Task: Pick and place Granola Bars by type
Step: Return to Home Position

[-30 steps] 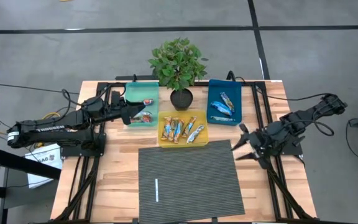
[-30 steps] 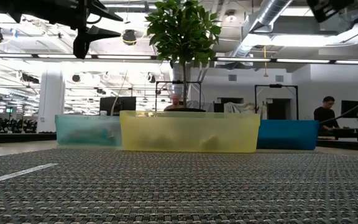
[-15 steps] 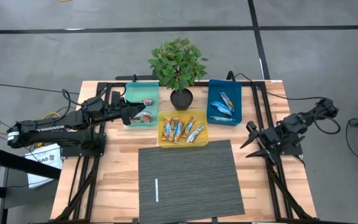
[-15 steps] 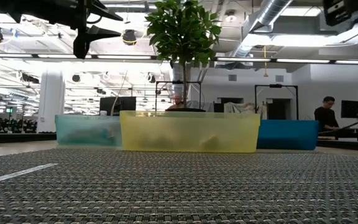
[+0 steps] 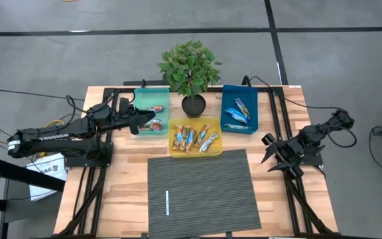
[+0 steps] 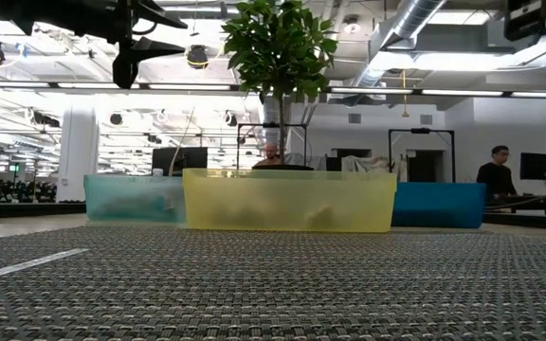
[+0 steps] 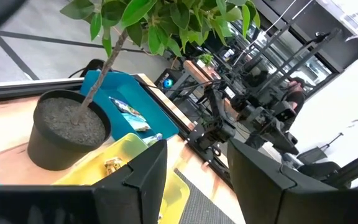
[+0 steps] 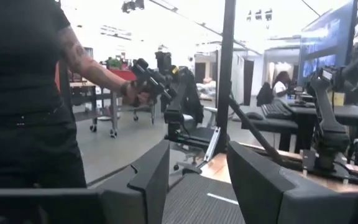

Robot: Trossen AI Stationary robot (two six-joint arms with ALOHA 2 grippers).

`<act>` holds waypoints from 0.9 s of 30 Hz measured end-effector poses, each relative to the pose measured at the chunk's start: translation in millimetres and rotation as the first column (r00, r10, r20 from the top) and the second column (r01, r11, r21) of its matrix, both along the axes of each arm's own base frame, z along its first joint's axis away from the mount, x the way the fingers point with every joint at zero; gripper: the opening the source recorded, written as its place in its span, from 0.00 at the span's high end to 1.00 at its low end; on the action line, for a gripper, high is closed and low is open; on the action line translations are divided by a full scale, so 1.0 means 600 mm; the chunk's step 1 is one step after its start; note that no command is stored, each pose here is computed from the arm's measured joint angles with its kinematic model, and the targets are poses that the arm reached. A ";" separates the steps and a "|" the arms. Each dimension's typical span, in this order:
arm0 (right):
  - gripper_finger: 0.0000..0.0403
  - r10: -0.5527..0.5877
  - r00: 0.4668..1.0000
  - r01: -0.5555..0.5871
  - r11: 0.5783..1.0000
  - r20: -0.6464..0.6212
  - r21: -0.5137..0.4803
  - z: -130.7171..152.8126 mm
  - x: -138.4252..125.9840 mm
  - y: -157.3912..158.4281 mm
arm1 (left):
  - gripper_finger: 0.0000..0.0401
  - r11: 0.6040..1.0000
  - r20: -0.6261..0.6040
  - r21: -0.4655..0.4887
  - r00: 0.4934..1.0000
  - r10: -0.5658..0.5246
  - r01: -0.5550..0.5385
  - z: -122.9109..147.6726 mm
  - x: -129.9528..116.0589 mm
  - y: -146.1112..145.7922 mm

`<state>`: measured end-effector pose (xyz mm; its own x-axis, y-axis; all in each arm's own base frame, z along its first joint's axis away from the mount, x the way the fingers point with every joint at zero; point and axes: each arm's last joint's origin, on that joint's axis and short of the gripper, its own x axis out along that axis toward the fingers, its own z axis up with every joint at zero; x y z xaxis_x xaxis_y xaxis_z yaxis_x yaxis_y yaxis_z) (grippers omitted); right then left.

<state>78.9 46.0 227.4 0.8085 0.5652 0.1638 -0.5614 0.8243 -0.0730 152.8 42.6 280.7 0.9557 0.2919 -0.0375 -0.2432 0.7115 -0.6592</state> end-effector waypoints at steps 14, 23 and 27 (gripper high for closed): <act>0.65 -0.016 0.997 0.015 1.000 0.072 0.018 -0.053 0.006 -0.001 | 0.60 1.000 -0.001 0.003 1.000 -0.009 0.009 0.000 0.000 0.000; 0.64 -0.077 0.997 0.077 0.997 0.014 -0.014 -0.075 0.014 -0.009 | 0.60 0.998 0.000 0.001 0.998 -0.061 0.061 0.000 0.001 -0.003; 0.65 -0.122 0.992 0.121 0.992 -0.040 -0.043 -0.084 0.018 -0.015 | 0.60 0.997 -0.001 0.000 0.997 -0.074 0.074 0.000 0.001 -0.003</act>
<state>89.6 37.3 176.7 0.8773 0.4678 0.1071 -0.4605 0.8835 -0.0860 153.3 40.6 280.7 0.9746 0.2206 -0.0379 -0.1904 0.7279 -0.6588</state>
